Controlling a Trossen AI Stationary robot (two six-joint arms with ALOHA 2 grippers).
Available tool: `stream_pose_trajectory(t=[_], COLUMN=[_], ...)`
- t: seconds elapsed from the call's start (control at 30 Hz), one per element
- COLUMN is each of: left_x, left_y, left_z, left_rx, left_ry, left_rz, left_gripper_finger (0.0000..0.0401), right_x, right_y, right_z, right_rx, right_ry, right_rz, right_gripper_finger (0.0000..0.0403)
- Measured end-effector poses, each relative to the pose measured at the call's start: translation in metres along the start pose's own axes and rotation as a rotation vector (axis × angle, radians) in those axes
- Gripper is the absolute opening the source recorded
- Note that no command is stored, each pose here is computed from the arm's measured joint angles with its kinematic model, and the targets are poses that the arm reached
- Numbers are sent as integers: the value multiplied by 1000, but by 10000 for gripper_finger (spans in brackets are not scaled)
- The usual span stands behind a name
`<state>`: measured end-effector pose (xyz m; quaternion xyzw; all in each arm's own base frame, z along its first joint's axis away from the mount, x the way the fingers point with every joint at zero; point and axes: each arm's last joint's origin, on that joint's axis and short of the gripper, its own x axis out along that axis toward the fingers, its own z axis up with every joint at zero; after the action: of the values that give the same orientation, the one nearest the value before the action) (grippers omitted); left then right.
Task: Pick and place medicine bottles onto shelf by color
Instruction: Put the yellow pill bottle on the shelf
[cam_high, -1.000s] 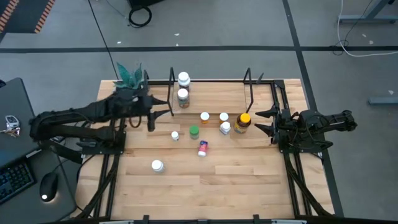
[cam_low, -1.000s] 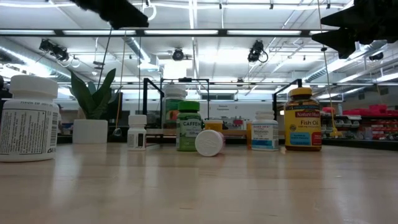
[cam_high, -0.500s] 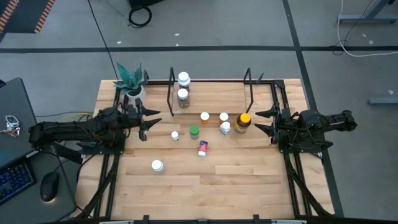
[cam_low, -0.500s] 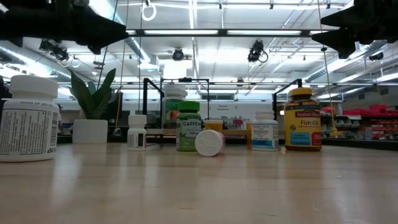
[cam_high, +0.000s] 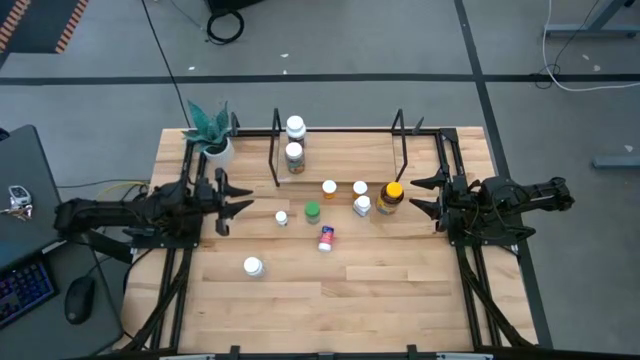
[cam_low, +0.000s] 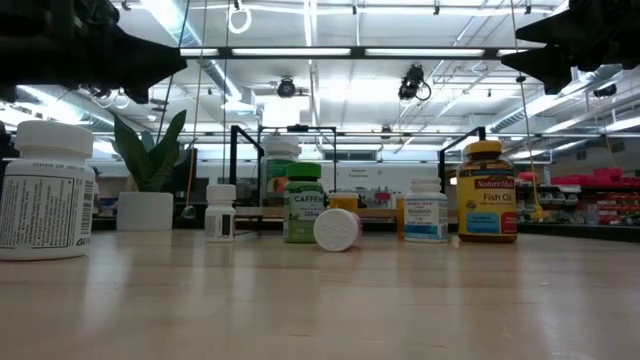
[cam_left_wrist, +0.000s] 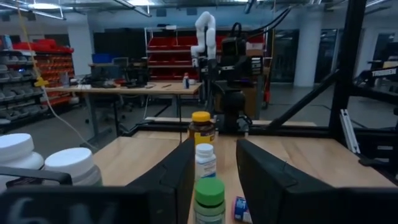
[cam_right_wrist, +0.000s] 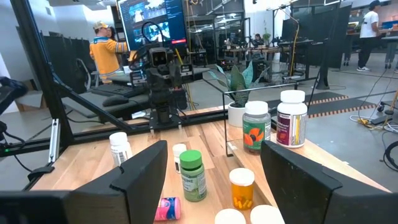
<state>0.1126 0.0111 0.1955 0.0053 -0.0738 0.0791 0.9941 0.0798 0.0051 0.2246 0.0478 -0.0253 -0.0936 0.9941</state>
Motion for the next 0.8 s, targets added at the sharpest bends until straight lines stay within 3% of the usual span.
stream_pose_trajectory(t=[0.17, 0.8], left_x=[-6, -9], left_y=[-1, -1], left_z=[-11, -12], left_rx=[-4, 20], left_ry=[-15, 3], left_rz=[-9, -13], left_gripper_finger=[115, 116], right_x=[0, 0], right_y=[0, 0], right_z=[0, 0], right_rx=[0, 0], right_ry=[0, 0], right_rz=[0, 0], right_gripper_finger=[265, 265])
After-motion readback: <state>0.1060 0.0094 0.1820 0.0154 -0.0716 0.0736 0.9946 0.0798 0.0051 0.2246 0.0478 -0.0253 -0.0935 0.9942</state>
